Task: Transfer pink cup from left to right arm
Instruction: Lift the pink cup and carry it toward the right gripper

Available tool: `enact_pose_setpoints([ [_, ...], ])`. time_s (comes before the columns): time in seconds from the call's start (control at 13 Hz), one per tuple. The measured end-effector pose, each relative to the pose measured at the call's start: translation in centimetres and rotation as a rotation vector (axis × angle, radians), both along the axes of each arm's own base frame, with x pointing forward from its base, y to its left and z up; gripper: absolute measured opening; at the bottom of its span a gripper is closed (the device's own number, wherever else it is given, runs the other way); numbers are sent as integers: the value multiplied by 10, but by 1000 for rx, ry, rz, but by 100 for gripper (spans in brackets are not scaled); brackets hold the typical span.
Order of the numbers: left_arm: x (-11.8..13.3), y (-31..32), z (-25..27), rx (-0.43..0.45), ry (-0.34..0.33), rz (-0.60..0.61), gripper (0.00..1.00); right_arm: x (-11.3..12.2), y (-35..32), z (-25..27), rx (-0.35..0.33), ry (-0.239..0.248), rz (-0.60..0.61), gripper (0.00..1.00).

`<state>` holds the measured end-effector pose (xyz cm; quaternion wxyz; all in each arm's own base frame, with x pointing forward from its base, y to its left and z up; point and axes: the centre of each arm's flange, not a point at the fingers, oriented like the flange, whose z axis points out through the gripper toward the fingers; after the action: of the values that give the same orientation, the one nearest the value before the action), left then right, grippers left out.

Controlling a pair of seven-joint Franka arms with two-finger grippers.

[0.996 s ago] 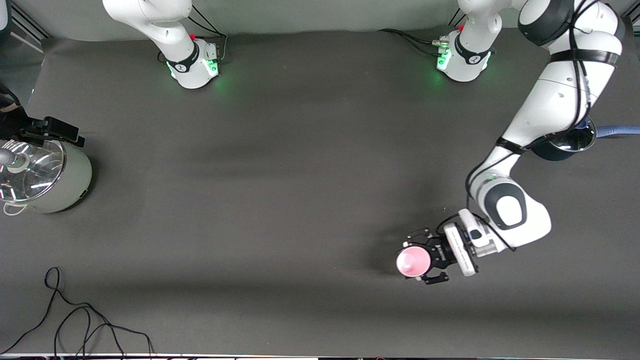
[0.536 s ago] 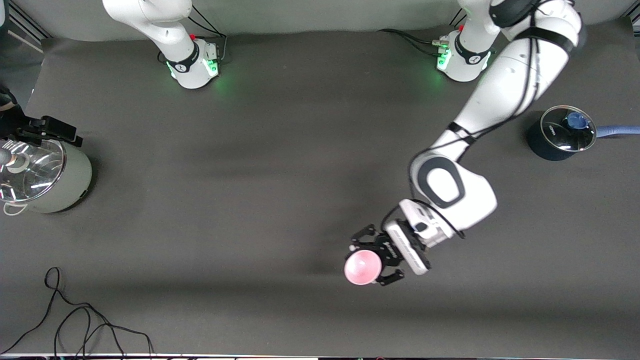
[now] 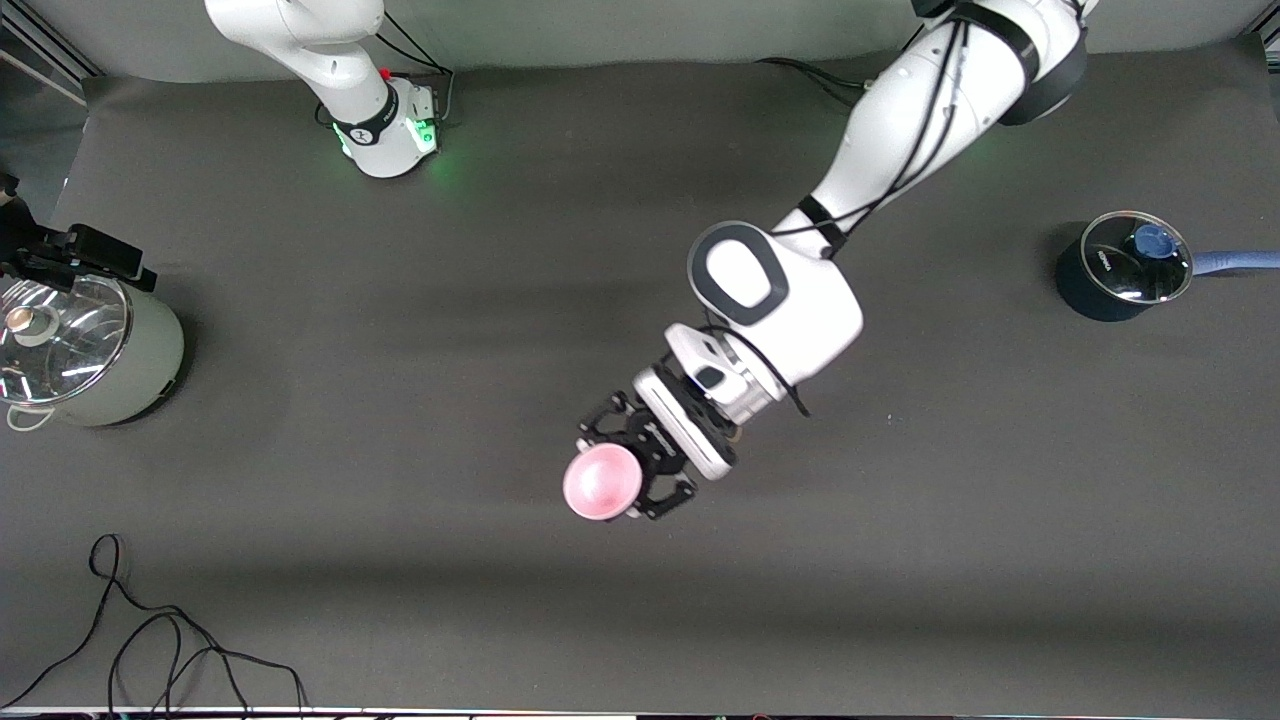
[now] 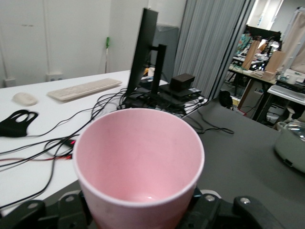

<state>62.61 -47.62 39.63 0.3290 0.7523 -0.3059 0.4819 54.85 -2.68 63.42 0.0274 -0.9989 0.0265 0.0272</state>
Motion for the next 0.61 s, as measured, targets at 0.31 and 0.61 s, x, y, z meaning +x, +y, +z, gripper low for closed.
enact_pose_setpoints([
  [0.31,-55,-63,16,15,-60,-20,68,24,65,7,12,-54,36,100],
  [0.61,-90,-106,24,44,-110,-18,68,43,141,0,6,-53,-60,100],
])
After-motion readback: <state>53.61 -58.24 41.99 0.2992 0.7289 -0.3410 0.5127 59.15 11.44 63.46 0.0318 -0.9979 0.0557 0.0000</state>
